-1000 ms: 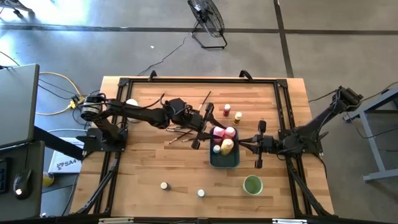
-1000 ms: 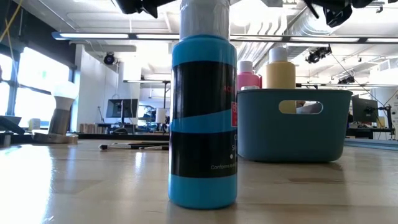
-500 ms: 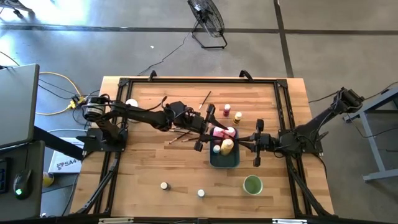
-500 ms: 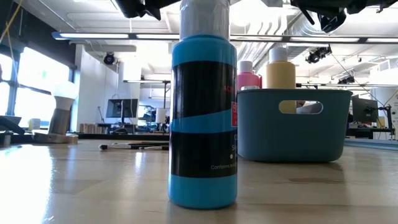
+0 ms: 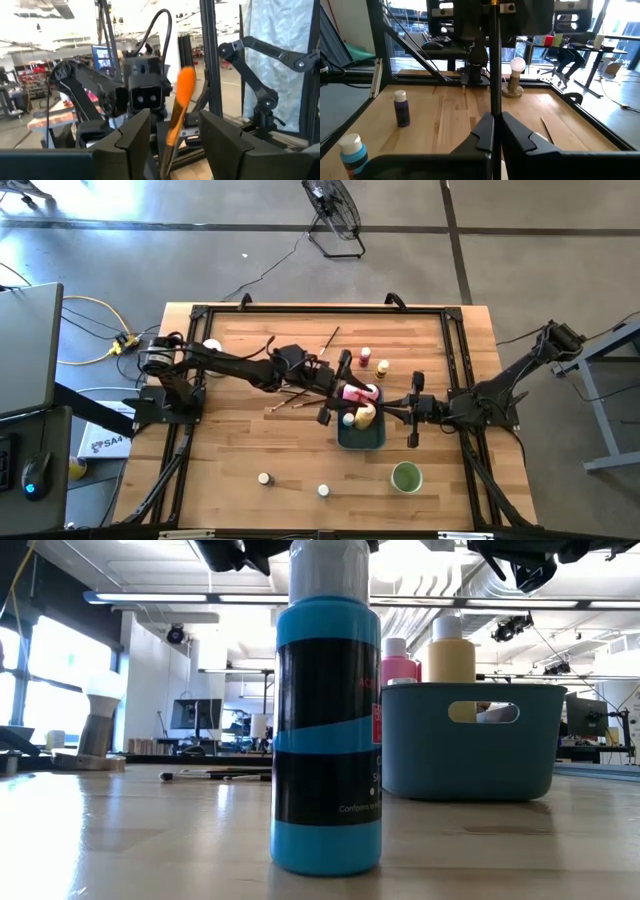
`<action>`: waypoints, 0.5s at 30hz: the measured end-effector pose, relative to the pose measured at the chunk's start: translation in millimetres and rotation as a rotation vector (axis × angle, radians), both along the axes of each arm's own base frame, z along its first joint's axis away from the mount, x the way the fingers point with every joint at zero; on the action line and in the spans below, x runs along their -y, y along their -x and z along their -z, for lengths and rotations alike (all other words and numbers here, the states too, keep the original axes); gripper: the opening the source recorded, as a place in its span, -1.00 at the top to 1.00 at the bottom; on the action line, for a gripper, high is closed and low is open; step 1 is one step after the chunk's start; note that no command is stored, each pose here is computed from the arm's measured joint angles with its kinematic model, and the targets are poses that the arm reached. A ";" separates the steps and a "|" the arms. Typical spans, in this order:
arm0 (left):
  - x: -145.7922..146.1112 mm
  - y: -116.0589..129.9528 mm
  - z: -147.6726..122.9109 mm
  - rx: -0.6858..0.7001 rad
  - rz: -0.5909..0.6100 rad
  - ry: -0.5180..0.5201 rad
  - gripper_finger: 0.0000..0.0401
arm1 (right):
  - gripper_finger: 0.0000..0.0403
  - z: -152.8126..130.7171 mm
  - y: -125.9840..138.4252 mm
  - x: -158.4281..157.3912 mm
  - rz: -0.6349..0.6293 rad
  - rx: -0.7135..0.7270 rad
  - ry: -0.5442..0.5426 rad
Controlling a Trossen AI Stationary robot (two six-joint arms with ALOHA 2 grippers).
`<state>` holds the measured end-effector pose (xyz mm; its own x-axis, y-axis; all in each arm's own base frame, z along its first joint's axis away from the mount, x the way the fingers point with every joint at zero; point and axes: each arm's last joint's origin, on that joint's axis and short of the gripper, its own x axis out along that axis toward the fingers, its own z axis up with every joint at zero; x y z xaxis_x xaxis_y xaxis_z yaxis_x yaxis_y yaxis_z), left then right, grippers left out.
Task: Pick & Place Paint Supplies
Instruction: Put the black and gold paint brush into the green cup
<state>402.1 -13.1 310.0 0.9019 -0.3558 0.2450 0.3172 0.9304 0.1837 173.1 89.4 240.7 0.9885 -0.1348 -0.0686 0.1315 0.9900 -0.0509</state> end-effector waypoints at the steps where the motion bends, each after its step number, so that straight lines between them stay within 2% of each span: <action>1: 0.0 -0.2 0.5 -0.005 0.000 0.000 0.23 | 0.96 -0.1 0.0 0.1 0.000 0.001 0.000; 12: 0.2 -0.3 0.8 -0.010 0.006 -0.006 0.90 | 0.96 0.2 0.0 0.1 0.001 -0.001 -0.001; 15: 0.1 -0.3 0.9 -0.010 0.007 -0.006 0.92 | 0.96 0.2 0.0 0.1 0.001 -0.002 -0.002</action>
<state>402.4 -13.2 309.2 0.9017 -0.3640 0.2333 0.3260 0.9269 0.1861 173.1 89.3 240.5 0.9882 -0.1357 -0.0705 0.1324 0.9900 -0.0496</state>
